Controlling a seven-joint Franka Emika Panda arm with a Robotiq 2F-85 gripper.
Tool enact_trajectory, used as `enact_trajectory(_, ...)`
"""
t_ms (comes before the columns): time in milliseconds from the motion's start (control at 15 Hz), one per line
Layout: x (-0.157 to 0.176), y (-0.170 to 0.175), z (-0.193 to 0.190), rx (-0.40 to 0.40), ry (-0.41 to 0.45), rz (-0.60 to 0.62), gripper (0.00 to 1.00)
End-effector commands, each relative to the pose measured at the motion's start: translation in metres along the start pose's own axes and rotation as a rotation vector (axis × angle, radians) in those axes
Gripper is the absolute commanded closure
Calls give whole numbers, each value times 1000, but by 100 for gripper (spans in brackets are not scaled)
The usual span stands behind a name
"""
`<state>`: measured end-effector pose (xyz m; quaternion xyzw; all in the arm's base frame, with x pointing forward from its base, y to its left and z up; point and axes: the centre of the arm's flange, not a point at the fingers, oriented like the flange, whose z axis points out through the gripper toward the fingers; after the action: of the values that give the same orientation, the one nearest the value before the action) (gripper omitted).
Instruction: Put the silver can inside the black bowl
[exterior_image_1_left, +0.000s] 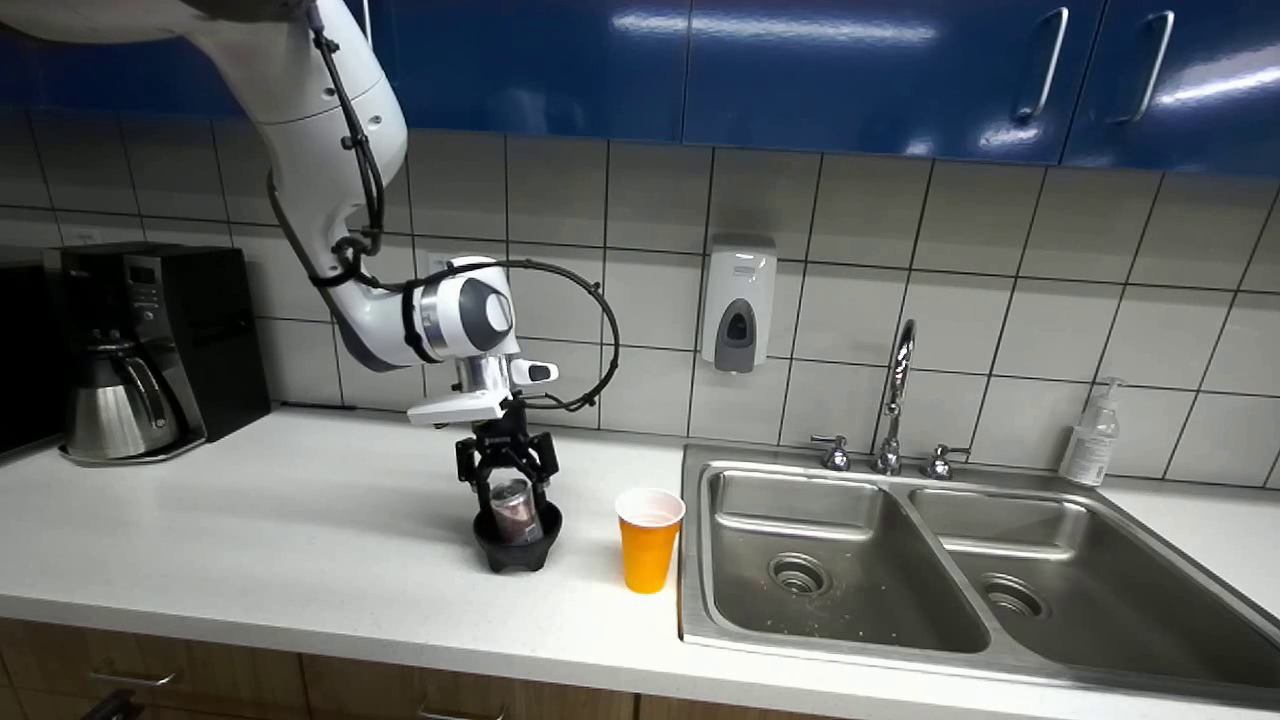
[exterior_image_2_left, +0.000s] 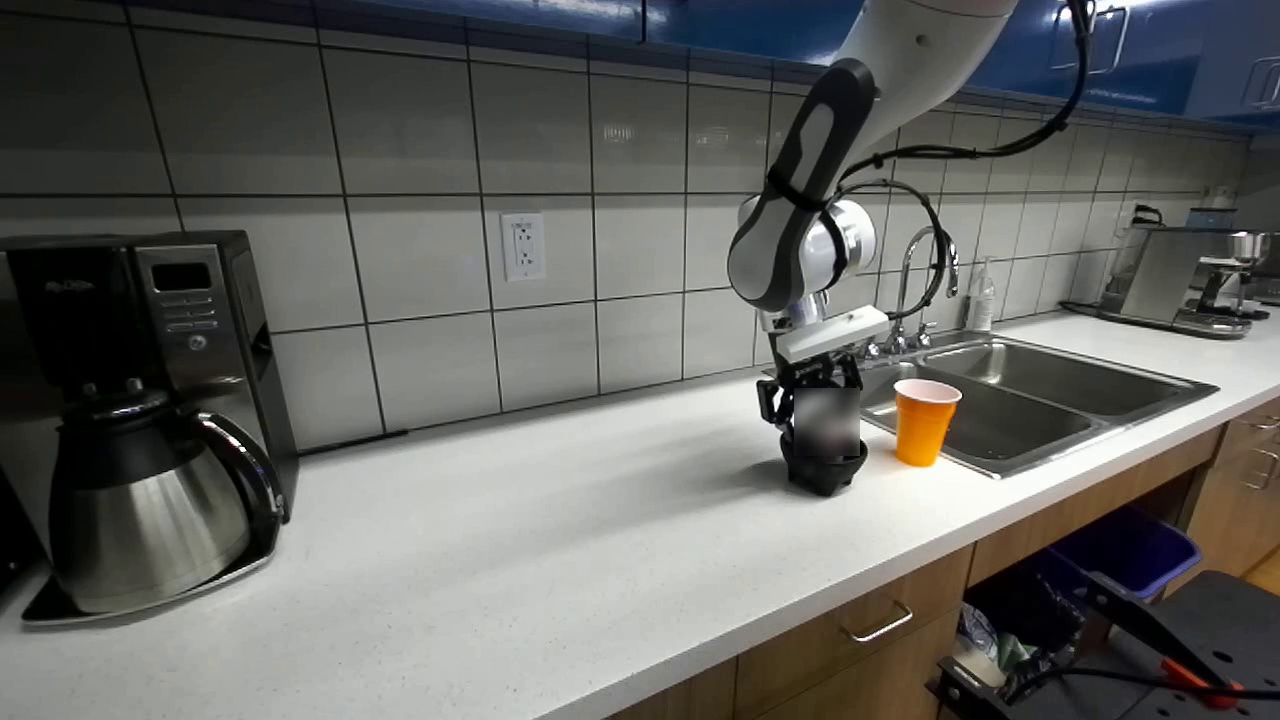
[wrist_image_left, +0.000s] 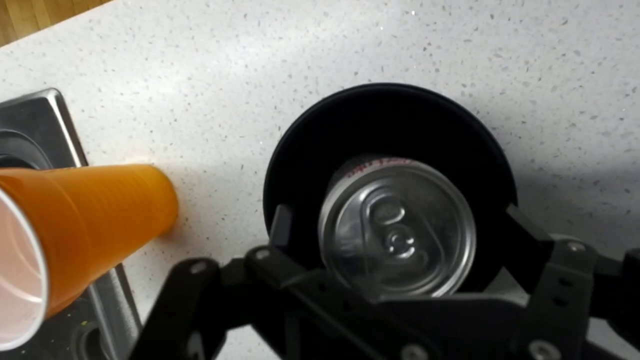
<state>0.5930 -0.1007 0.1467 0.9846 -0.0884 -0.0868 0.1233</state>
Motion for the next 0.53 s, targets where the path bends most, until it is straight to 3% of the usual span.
enact_trajectory(0,-13,-3,-26,13,20,-24,0)
enact_trajectory(467,-49,3,-86,1,67,-51,0)
